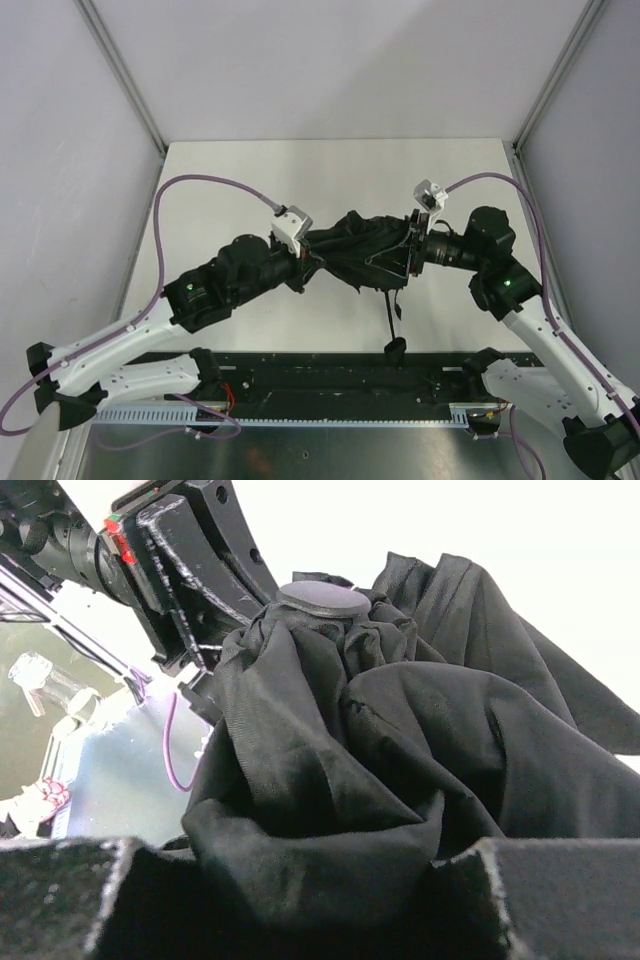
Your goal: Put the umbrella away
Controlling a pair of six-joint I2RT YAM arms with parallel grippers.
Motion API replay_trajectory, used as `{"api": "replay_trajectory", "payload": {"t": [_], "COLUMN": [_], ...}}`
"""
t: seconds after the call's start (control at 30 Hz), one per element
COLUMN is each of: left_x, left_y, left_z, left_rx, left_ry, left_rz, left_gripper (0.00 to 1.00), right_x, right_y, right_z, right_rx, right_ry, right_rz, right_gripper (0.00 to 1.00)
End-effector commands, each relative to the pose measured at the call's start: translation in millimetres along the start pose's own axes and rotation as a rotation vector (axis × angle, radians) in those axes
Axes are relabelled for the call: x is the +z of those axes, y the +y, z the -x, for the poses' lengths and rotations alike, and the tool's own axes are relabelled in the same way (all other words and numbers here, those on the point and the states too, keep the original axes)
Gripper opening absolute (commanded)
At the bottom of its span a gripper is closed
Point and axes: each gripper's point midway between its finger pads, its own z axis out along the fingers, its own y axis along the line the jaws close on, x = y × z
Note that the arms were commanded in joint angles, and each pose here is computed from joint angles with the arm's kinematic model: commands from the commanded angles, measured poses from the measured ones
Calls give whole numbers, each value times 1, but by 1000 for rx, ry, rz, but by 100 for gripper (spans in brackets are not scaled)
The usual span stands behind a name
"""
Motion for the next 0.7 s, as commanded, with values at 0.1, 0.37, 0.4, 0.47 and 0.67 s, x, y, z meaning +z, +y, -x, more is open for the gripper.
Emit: {"api": "replay_trajectory", "payload": {"t": [0.1,0.37,0.4,0.47,0.67], "left_x": [-39,-92,-96,-102,-107], "left_y": [60,74,74,72,68], "left_z": [-6,25,26,26,12], "left_rx": [45,-56,-82,-130,-236], "left_ry": [-49,-259,-279,-309,-343], "left_rz": [258,301,296,280,226], "left_gripper": [58,81,82,83,83], "right_x": [-17,-104,-113,-120,-54], "right_y": [-45,-181,-190,-204,-252], "right_z": [60,115,122,133,92], "right_rx": [-153,-377,-416,-503,-802], "right_ry": [-134,-218,-215,-189,191], "right_rz": [-318,-1220,-1298,-1406,-1444], "right_gripper": [0,0,0,0,0]}}
